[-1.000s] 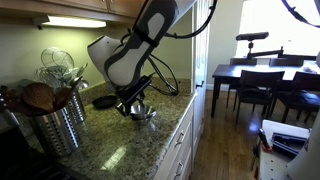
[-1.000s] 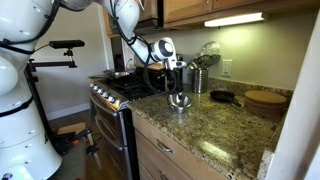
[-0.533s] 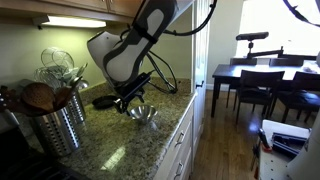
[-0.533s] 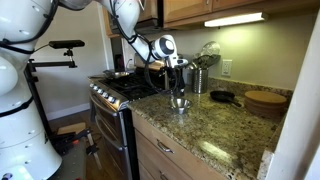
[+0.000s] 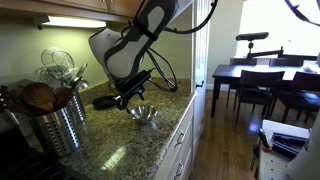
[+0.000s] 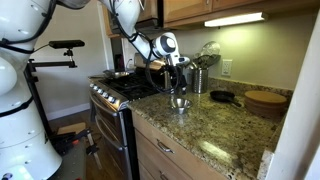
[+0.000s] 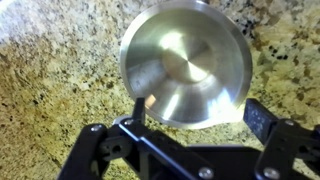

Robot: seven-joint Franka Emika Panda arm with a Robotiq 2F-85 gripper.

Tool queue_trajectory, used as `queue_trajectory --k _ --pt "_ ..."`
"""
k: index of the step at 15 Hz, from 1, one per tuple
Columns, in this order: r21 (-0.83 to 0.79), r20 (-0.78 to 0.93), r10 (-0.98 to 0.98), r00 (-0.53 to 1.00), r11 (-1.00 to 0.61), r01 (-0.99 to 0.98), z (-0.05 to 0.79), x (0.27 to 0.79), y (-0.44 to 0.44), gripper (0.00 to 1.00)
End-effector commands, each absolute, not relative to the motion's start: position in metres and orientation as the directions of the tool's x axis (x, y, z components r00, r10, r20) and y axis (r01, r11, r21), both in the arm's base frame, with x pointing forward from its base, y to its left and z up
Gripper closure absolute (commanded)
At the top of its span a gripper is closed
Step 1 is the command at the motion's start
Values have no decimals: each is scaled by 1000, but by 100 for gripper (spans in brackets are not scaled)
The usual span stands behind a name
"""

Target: Put the left bowl in the right bowl

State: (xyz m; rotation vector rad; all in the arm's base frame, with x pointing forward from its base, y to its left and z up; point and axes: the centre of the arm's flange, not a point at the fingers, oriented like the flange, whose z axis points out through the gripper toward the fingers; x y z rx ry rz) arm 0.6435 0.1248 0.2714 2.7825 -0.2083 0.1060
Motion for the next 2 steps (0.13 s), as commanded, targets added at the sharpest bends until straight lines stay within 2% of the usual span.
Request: queue_trajectory --k 1,2 --pt "335 99 -131 986 -929 -157 271 644 125 0" --pt "335 99 -131 986 -929 -157 271 644 125 0"
